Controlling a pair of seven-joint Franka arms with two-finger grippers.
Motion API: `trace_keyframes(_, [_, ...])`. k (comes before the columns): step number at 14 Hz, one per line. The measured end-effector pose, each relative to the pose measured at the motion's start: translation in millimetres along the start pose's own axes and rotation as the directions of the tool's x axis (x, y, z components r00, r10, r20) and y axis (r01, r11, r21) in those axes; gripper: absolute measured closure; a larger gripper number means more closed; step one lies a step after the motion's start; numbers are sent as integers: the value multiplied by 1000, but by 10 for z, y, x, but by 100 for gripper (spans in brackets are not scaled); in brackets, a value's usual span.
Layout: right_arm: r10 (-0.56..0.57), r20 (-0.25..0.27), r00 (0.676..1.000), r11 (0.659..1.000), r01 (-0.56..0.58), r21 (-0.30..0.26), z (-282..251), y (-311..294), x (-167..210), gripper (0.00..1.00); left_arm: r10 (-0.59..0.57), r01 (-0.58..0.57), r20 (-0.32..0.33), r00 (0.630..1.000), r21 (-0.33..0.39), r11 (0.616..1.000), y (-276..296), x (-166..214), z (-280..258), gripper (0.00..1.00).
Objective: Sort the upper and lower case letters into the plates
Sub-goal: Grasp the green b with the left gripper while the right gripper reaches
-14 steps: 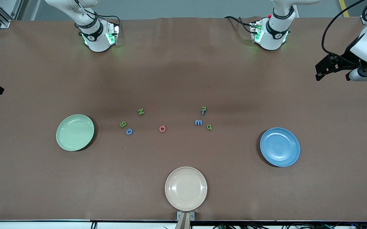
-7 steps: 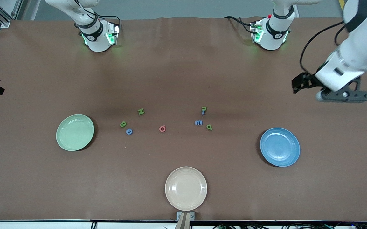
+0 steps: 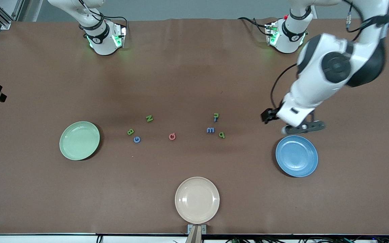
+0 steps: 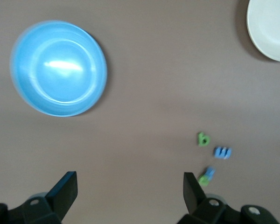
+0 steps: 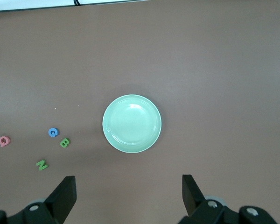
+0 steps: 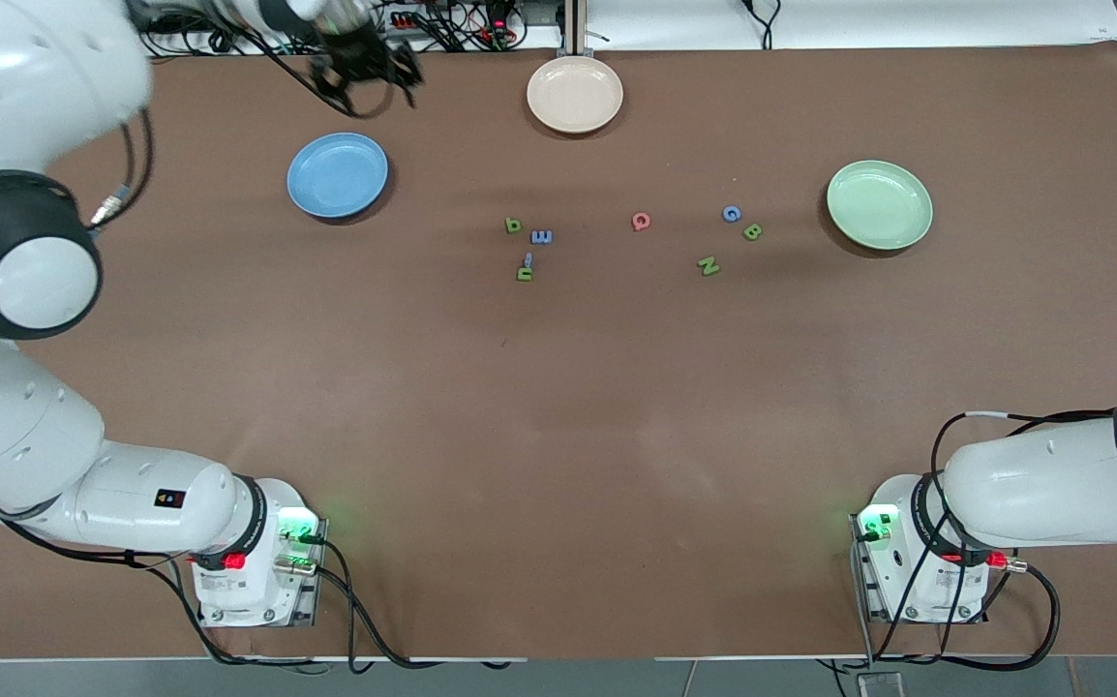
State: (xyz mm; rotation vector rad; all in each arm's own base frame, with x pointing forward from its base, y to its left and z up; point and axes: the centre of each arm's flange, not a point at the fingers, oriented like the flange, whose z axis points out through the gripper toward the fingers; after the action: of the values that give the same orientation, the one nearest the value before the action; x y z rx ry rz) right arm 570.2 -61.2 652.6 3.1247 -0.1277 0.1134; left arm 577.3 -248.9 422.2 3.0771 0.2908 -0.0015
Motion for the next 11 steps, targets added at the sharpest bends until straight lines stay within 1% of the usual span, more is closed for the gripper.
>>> trace_keyframes(1, [-3, 1, 1000, 1000, 3, 5, 24, -24, 16, 0, -34, 34, 2, 999, -6, 999, 113, -43, 273, 0])
trace_keyframes(3, [-23, -5, 1000, 999, 24, 38, 87, -184, 75, 0, -97, 97, 19, 995, -17, 995, 297, -94, 751, 0])
trace_keyframes(4, [-38, -9, 999, 997, 39, 62, 145, -308, 120, 0, -126, 127, 32, 991, -18, 992, 415, -148, 970, 0])
trace_keyframes(6, [-61, -12, 998, 989, 62, 132, 369, -580, 267, 0, -182, 183, 49, 982, -22, 983, 705, -337, 1366, 0])
trace_keyframes(8, [-78, 14, 997, 976, 73, 203, 791, -881, 456, 0, -214, 214, 37, 976, -6, 977, 905, -496, 1703, 1])
trace_keyframes(9, [-97, 36, 995, 971, 86, 223, 1127, -1109, 570, 0, -220, 220, 18, 975, 10, 975, 943, -528, 1875, 3])
trace_keyframes(10, [-118, 51, 992, 969, 104, 224, 1347, -1294, 621, 0, -223, 222, 10, 975, 17, 975, 957, -524, 1968, 8])
trace_keyframes(11, [-144, 69, 987, 967, 126, 223, 1516, -1487, 629, 0, -230, 230, 8, 973, 17, 973, 996, -511, 2049, 8])
